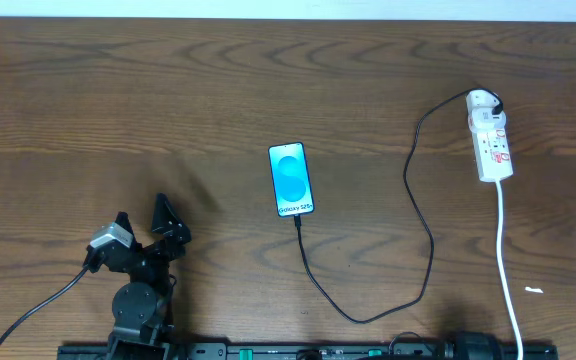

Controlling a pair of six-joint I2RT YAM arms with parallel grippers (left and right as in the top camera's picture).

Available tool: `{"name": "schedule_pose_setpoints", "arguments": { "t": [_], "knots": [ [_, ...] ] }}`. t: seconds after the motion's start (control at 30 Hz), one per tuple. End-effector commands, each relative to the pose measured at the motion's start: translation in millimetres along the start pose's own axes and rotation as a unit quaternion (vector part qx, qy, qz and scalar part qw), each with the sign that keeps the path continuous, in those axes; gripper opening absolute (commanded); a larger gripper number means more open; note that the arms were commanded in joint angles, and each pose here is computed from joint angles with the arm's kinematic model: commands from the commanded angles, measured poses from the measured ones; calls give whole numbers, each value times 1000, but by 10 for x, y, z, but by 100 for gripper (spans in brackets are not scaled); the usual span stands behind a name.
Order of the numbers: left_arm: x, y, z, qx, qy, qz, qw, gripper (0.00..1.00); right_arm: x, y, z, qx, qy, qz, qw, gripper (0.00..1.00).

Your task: Plug charger to phone and switch on socket

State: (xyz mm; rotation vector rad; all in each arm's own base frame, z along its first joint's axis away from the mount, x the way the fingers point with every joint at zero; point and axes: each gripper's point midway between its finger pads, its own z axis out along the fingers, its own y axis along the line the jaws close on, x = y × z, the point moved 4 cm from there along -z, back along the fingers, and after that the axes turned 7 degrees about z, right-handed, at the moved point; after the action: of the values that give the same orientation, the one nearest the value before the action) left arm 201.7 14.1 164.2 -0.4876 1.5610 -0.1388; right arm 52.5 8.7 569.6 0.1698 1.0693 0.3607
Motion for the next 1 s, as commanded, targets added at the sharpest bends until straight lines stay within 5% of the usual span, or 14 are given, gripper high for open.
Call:
{"name": "schedule_pose_setpoints", "arguments": {
  "t": [0.0,0.43,0.77,0.97],
  "knots": [
    [127,64,5,-13,24,12,1000,87,4,-14,-26,4,0,-16,1000,15],
    [133,67,5,-13,25,13,1000,87,195,-365,-706,97,-82,-18,992,14],
    [133,67,5,-13,25,13,1000,87,242,-364,-1110,89,-122,-29,988,14],
    [133,67,5,-13,25,12,1000,87,233,-363,-1078,85,-131,-28,987,28]
  ]
}}
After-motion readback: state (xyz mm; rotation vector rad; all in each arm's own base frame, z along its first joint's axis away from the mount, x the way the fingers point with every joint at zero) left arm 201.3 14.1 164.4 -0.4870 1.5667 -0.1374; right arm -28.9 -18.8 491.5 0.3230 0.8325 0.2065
